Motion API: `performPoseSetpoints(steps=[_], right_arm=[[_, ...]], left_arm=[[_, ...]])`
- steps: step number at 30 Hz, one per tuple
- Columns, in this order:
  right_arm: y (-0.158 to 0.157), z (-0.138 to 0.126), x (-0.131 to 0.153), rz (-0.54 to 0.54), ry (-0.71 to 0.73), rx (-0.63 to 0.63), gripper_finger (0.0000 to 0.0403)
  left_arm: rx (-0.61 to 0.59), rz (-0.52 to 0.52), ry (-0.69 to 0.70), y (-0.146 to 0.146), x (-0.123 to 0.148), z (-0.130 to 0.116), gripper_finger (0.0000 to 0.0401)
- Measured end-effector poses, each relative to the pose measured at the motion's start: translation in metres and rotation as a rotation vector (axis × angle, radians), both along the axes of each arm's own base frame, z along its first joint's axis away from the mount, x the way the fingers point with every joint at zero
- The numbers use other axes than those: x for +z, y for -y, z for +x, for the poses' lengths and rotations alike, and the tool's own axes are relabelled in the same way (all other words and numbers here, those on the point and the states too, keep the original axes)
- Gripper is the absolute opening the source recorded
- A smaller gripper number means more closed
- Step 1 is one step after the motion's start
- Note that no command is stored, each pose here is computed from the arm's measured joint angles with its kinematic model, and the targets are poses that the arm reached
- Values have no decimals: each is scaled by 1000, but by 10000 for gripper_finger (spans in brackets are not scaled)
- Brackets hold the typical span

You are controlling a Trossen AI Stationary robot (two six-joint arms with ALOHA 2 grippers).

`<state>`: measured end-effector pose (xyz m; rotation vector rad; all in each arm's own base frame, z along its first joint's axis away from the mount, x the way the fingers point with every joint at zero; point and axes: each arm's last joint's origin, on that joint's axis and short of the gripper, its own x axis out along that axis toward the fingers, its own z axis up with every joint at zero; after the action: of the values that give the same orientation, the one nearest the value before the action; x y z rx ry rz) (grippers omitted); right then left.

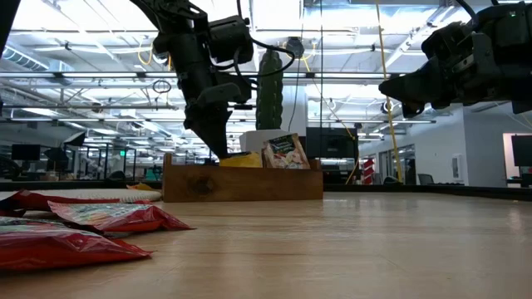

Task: Pick & Place Tea
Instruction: Put the yellow tea bag into the middle section of the wooden organizer

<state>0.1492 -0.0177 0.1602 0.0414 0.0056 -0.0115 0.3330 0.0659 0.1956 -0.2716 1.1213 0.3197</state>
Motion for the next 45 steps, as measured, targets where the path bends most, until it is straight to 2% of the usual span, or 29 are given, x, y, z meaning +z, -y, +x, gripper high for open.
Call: performPoseSetpoints(steps=[11, 17, 22, 27, 31, 35, 38, 41, 45], right_arm=[[0, 0, 0, 0, 1, 0, 0], [0, 0, 0, 0, 0, 0, 0], [0, 0, 0, 0, 0, 0, 0], [0, 0, 0, 0, 0, 0, 0], [0, 0, 0, 0, 0, 0, 0], [0, 0, 0, 0, -2, 0, 0], [0, 0, 0, 0, -3, 0, 0], [0, 0, 0, 0, -2, 0, 0], [0, 0, 0, 0, -2, 0, 0]], left_arm=[[-18, 11, 4, 0, 1, 0, 23], [-55, 74, -11, 1, 1, 1, 32], [-40, 152, -27, 6, 2, 1, 89], [-65, 168, -59, 9, 7, 0, 155], [-20, 170, -107, 9, 28, -8, 185], [63, 253, -181, 10, 46, -28, 199], [106, 279, -290, 13, 51, -46, 202], [92, 272, -402, 18, 43, -61, 203], [48, 274, -483, 22, 16, -73, 203]])
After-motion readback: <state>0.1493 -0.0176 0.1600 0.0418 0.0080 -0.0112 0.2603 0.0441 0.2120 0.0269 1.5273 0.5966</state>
